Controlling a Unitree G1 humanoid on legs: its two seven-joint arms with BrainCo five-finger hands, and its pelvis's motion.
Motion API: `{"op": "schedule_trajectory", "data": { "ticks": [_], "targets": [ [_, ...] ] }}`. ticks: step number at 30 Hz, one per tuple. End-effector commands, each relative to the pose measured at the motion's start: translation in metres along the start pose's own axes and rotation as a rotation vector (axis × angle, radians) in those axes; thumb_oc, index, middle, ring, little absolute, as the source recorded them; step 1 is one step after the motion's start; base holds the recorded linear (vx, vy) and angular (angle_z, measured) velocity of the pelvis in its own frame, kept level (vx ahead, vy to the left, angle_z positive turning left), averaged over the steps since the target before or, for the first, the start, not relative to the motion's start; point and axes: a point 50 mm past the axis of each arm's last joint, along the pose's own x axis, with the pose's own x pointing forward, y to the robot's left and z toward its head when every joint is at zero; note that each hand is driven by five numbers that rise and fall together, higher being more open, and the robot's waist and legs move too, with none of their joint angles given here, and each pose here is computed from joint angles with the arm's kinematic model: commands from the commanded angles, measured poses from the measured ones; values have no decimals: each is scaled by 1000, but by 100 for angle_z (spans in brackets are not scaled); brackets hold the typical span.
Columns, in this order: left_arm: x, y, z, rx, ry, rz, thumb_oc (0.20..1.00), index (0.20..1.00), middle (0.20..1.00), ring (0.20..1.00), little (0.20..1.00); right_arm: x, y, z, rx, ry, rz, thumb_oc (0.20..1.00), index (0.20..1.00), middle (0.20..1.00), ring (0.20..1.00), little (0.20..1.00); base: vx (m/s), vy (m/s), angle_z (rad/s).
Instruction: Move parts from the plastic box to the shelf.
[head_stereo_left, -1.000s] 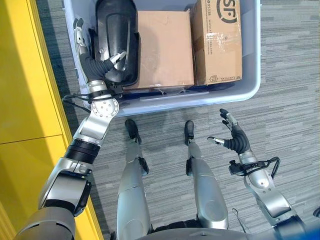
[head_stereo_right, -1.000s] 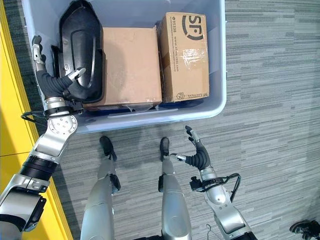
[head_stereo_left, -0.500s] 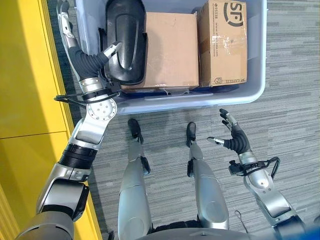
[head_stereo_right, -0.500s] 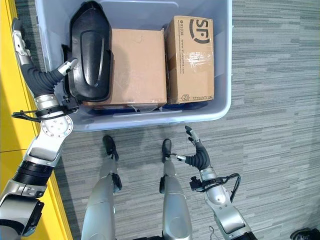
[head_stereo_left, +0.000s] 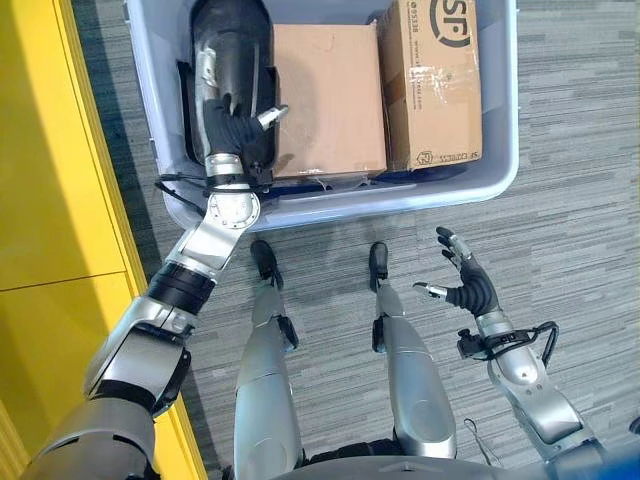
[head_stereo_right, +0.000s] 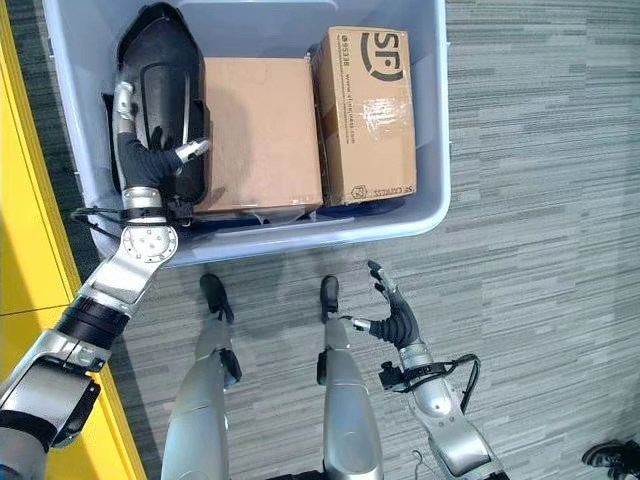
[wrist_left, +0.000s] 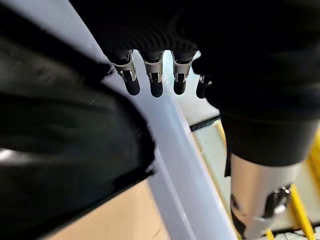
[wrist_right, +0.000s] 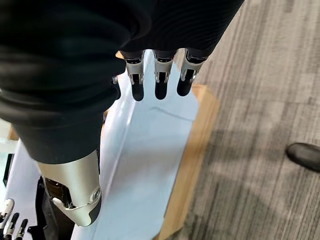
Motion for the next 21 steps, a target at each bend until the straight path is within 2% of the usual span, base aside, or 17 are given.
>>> {"op": "schedule_trajectory", "data": {
  "ticks": [1,7,14,21],
  "targets": [
    [23,17,8,-66,-10,74,1000,1000,1000,1000,1000,-13,-18,-1,-15,-3,-36,1000,1000,1000,1000,1000,-5,-1,-7],
    [26,16,-24,-102,187,78,1000,1000,1000,1000,1000,-15,-14,-6,-14,25,-23,1000,1000,1000,1000,1000,-2,0,-2],
    [29,9,-39,-176,320,89,1000,1000,1000,1000,1000,-15,-11,-8,-10,43,-8,1000,1000,1000,1000,1000,0,0,0],
    [33,-27,-17,-319,315,-25,1000,1000,1000,1000,1000,-14,-10,-9,-2,53,6,1000,1000,1000,1000,1000,0,0,0]
  ]
}}
